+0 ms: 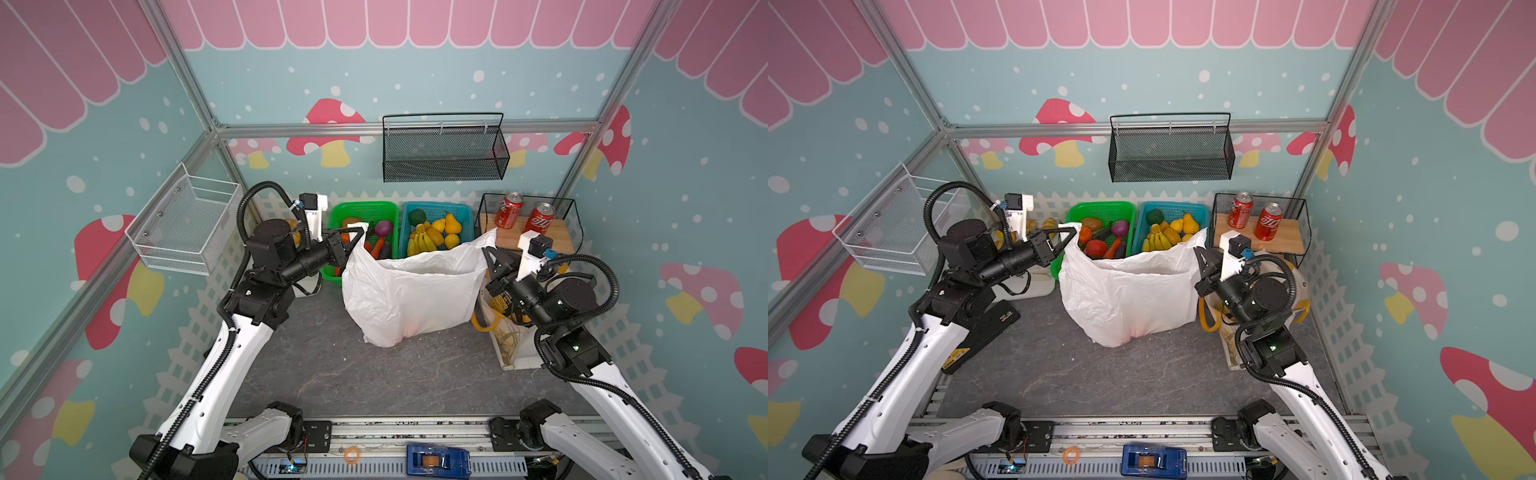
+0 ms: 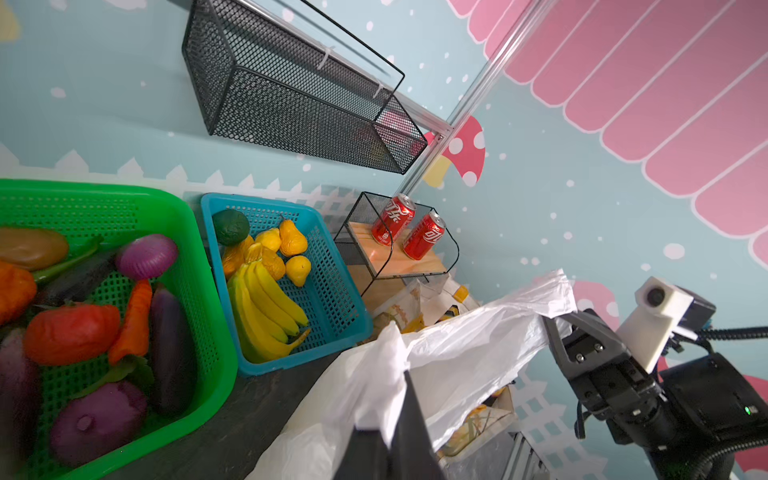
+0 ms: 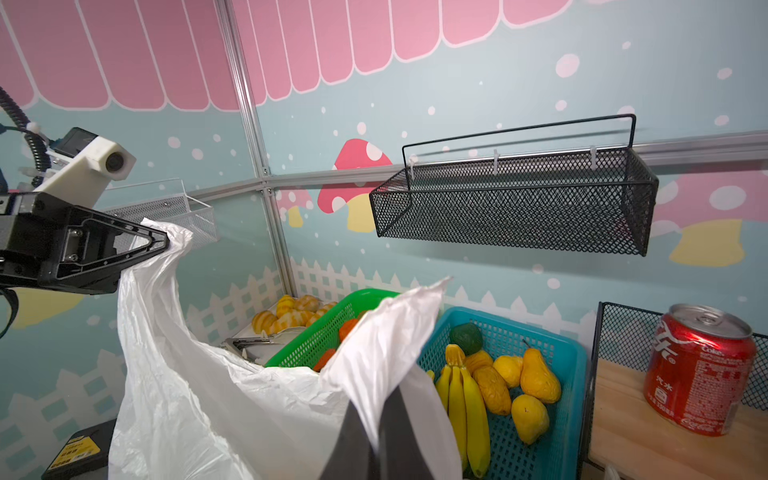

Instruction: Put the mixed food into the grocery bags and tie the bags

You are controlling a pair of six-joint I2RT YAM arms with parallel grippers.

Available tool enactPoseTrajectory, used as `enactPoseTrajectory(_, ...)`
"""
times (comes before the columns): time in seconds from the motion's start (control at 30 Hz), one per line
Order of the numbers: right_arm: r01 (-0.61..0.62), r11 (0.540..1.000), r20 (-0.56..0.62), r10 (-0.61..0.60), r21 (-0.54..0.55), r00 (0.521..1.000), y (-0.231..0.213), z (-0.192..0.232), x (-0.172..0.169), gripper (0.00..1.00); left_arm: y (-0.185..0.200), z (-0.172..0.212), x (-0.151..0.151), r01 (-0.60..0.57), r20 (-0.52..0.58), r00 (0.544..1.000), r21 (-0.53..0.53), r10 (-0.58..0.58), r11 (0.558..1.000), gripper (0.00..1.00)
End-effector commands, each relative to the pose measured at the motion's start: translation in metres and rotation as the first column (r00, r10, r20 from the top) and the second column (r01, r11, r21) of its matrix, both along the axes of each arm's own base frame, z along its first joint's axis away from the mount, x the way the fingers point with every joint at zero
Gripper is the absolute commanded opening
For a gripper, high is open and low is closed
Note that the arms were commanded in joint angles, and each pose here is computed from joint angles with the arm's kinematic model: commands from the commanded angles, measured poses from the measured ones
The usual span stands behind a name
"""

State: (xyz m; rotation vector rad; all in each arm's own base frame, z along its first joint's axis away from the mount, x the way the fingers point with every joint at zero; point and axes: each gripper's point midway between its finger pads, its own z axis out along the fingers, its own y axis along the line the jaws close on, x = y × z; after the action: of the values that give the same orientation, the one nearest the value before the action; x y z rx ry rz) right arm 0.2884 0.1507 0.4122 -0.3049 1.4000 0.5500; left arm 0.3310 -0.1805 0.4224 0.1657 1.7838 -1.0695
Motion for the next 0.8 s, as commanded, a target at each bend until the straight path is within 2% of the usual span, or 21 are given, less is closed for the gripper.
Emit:
enactPoseTrajectory(0.0,0.041,0.999,0.013,-0.041,-0.007,0.999,-0.004,-0.002,0.008,0.00,-0.001,0.002,0.007,0.013,-0.017,1.000,-0.051,-0.013,0.999,0.00)
enactPoseTrajectory(0.07,0.060,0.998,-0.004,-0.060,-0.020,0.998,-0.003,-0.008,0.017,0.04,0.001,-0.009,0.013,-0.011,-0.040,0.999,-0.032,0.010,0.999,0.00)
enactPoseTrajectory(0.17,0.105,0.984,-0.067,-0.116,-0.143,0.991,-0.002,-0.018,0.039,0.32,0.002,-0.021,0.018,-0.021,-0.073,0.997,-0.018,0.019,1.000,0.00)
enactPoseTrajectory(0.23,0.127,0.964,-0.108,-0.155,-0.235,0.982,-0.003,-0.021,0.052,0.45,0.001,-0.021,0.017,-0.013,-0.077,0.997,-0.023,0.011,1.000,0.00)
enactPoseTrajectory(0.3,0.093,0.954,-0.116,-0.131,-0.286,0.985,0.003,-0.017,0.054,0.55,0.002,-0.019,0.015,-0.011,-0.073,0.997,-0.026,0.009,1.000,0.00)
enactPoseTrajectory(0.37,0.041,0.951,-0.082,-0.069,-0.306,0.994,0.013,-0.004,0.049,0.82,0.002,-0.018,0.012,-0.010,-0.071,0.997,-0.031,0.008,0.999,0.00)
enactPoseTrajectory(0.4,0.034,0.950,-0.063,-0.056,-0.312,0.996,0.015,0.004,0.047,0.86,0.002,-0.017,0.011,-0.008,-0.072,0.997,-0.035,0.005,0.999,0.00)
enactPoseTrajectory(0.5,0.060,0.935,0.018,-0.057,-0.350,0.998,0.024,0.033,0.043,0.90,0.001,-0.014,0.006,0.003,-0.077,0.997,-0.051,-0.007,0.999,0.00)
enactPoseTrajectory(0.6,0.054,0.912,0.092,-0.018,-0.407,0.996,0.054,0.055,0.036,0.91,0.001,-0.012,0.004,0.006,-0.082,0.997,-0.064,-0.011,0.998,0.00)
enactPoseTrajectory(0.7,-0.059,0.893,0.123,0.127,-0.445,0.984,0.104,0.057,0.022,0.91,0.002,-0.010,0.002,0.000,-0.079,0.997,-0.072,-0.006,0.997,0.00)
enactPoseTrajectory(0.77,-0.214,0.875,0.110,0.287,-0.435,0.951,0.139,0.047,0.008,0.91,0.003,-0.007,0.001,-0.005,-0.077,0.997,-0.086,-0.001,0.996,0.00)
